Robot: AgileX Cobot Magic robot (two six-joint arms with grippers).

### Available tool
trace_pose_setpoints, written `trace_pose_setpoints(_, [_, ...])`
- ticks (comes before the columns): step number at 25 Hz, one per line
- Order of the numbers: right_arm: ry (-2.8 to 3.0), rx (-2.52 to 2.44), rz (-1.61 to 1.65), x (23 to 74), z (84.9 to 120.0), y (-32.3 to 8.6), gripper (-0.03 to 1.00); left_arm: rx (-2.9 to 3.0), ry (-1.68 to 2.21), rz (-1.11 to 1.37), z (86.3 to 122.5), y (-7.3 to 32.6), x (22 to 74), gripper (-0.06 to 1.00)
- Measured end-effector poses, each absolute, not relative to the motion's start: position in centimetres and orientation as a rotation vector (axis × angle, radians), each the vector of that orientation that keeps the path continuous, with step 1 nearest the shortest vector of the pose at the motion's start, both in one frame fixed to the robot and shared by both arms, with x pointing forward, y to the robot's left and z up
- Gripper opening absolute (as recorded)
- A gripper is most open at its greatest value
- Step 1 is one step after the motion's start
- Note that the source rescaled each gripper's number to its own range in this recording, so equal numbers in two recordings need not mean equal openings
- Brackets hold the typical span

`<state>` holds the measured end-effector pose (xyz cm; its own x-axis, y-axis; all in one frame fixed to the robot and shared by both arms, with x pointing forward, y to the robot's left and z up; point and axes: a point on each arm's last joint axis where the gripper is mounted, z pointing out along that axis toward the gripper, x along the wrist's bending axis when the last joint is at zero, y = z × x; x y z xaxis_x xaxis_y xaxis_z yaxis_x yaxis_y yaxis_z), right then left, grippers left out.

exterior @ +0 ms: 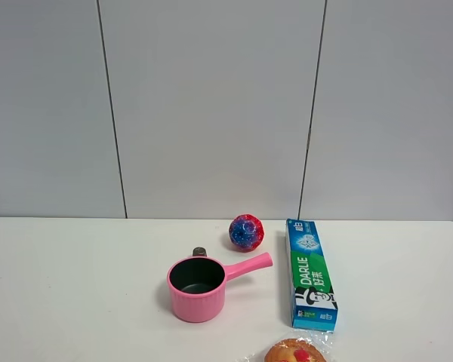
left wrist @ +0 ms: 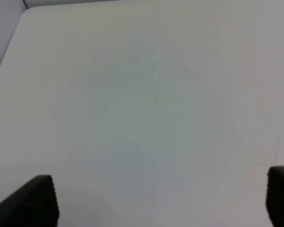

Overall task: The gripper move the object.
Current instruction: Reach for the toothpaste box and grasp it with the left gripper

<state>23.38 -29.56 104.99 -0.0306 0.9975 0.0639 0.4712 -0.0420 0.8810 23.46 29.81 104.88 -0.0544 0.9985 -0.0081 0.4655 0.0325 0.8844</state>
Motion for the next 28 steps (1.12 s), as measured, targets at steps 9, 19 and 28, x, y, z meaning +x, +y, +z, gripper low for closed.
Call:
trace_pose_setpoints(9, [1.572, 1.584, 1.012, 23.38, 104.99, -29.56, 1.0, 1.516, 1.608, 0.962, 104.88, 29.81, 23.46, 1.0])
trace_pose_setpoints(19, [1.572, 1.584, 1.012, 23.38, 104.99, -29.56, 1.0, 1.516, 1.608, 0.962, 104.88, 29.81, 23.46, 1.0])
trace_pose_setpoints(28, [1.572, 1.584, 1.012, 23.38, 104.99, -29.56, 1.0, 1.569, 1.529, 0.958, 105.32, 29.35, 23.4, 1.0])
